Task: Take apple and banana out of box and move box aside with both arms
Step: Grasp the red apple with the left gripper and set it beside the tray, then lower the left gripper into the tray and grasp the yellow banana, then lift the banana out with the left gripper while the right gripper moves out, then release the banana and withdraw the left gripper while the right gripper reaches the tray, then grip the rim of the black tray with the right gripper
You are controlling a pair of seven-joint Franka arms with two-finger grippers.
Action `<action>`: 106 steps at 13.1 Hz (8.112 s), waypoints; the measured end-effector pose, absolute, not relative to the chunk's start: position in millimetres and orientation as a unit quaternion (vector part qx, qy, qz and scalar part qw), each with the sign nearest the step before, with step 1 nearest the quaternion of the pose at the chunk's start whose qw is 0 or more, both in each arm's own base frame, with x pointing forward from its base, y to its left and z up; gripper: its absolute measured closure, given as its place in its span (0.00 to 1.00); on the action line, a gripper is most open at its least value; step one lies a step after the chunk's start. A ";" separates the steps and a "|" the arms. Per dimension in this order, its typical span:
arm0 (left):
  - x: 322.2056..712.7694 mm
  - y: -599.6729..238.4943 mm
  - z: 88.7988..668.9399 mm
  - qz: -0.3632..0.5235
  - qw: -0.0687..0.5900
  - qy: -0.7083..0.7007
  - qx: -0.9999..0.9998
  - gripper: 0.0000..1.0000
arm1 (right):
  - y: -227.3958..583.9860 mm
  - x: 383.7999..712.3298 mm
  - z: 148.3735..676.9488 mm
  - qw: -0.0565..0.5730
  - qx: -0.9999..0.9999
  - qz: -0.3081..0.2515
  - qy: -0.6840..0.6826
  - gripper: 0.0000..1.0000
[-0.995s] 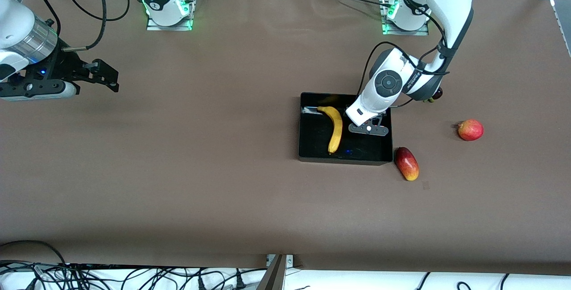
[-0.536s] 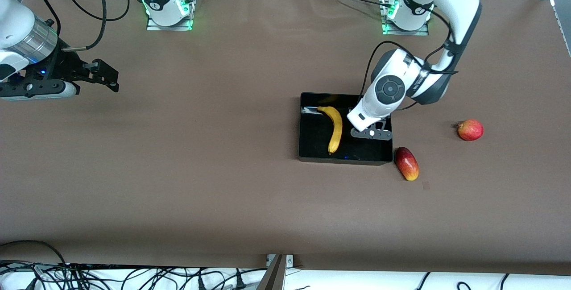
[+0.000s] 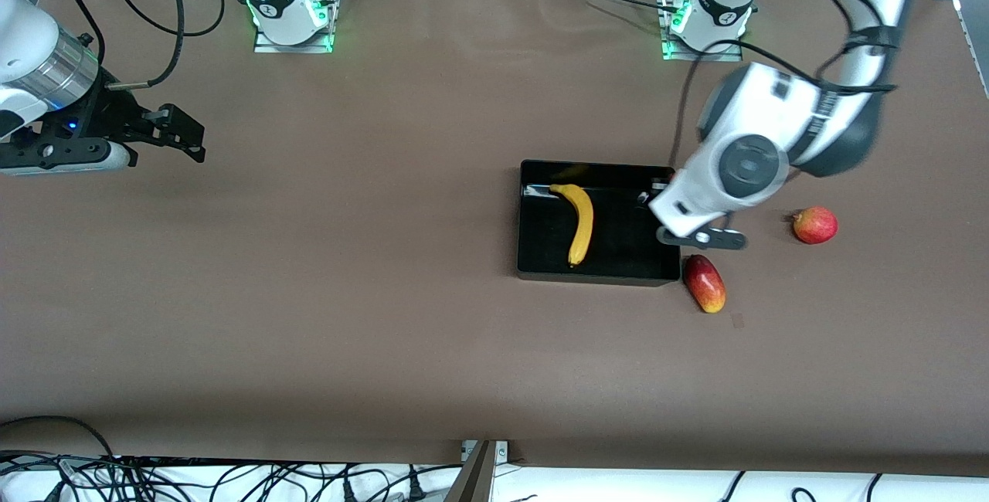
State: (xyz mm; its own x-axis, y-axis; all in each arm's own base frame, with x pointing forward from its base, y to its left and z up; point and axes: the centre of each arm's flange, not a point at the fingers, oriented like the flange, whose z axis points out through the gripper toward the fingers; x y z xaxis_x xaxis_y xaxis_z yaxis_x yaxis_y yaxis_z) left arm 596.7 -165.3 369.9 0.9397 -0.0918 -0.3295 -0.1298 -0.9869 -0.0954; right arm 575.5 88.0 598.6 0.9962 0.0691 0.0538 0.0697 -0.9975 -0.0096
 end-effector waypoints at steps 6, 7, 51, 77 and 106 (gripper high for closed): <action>581.1 -53.9 274.5 0.151 0.009 0.120 -0.981 0.36 | 88.8 575.5 599.0 0.006 -0.999 -0.028 -0.035 0.00; 565.7 -57.6 250.4 0.133 0.007 0.128 -0.983 0.36 | 88.8 575.5 598.9 0.006 -0.999 -0.027 -0.035 0.00; 616.2 -272.7 355.0 0.156 0.029 -0.004 -0.987 0.66 | 85.1 574.8 596.3 0.005 -0.999 -0.019 -0.031 0.00; 657.4 -16.2 407.2 0.097 0.047 0.125 -0.986 0.00 | 328.1 573.5 430.7 0.044 -0.998 0.030 -0.027 0.00; 554.2 -18.8 586.5 0.019 0.030 0.049 -0.998 0.00 | 547.2 532.7 256.0 0.035 -0.996 -0.059 0.047 0.96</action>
